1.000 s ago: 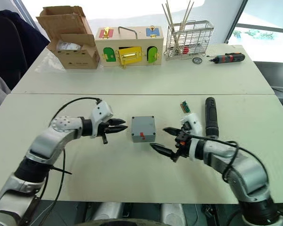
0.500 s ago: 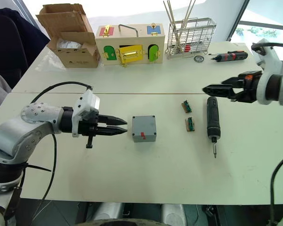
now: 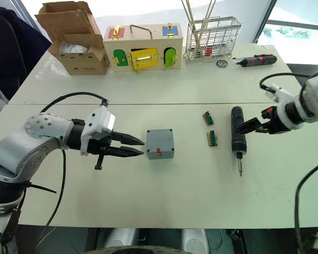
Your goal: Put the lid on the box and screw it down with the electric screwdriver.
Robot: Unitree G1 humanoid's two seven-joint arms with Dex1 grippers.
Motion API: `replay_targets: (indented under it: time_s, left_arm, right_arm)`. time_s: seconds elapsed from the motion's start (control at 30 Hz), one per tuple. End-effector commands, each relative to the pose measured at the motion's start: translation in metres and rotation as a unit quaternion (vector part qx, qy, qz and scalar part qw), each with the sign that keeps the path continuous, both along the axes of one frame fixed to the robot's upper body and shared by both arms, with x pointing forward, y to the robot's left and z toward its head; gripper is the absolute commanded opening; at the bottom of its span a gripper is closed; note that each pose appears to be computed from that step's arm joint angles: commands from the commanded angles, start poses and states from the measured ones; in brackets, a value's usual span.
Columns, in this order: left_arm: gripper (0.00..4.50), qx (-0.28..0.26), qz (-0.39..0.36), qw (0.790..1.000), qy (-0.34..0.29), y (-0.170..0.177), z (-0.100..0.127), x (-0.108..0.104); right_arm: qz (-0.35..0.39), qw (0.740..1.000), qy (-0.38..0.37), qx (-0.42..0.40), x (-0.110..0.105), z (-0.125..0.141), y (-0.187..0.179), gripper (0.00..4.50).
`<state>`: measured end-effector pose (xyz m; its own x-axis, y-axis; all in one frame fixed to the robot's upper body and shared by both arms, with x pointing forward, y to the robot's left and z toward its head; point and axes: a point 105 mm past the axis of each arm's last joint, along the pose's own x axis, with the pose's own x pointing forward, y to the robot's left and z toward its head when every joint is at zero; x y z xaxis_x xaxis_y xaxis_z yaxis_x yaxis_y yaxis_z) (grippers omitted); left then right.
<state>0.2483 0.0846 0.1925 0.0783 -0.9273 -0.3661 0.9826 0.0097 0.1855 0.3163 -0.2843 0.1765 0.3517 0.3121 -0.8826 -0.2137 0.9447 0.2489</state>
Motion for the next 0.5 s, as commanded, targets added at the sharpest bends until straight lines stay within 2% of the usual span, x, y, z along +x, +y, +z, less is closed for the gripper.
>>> replay_targets:
  time_s: [0.03, 0.3, 0.5]
  left_arm:
    - [1.08, 0.005, -0.002, 1.000, -0.019, -0.001, 0.002, -0.004]
    - [1.08, 0.004, 0.012, 1.000, -0.021, -0.004, -0.003, -0.008]
    - [1.08, -0.004, 0.026, 0.999, -0.021, -0.010, -0.008, -0.008]
  right_arm:
    - [-0.015, 1.000, 0.006, -0.012, 0.003, 0.000, -0.007, 4.48]
    - [0.000, 0.997, 0.062, -0.036, 0.003, -0.021, 0.003, 4.48]
    - [-0.009, 0.997, 0.069, -0.039, 0.019, -0.033, 0.014, 4.48]
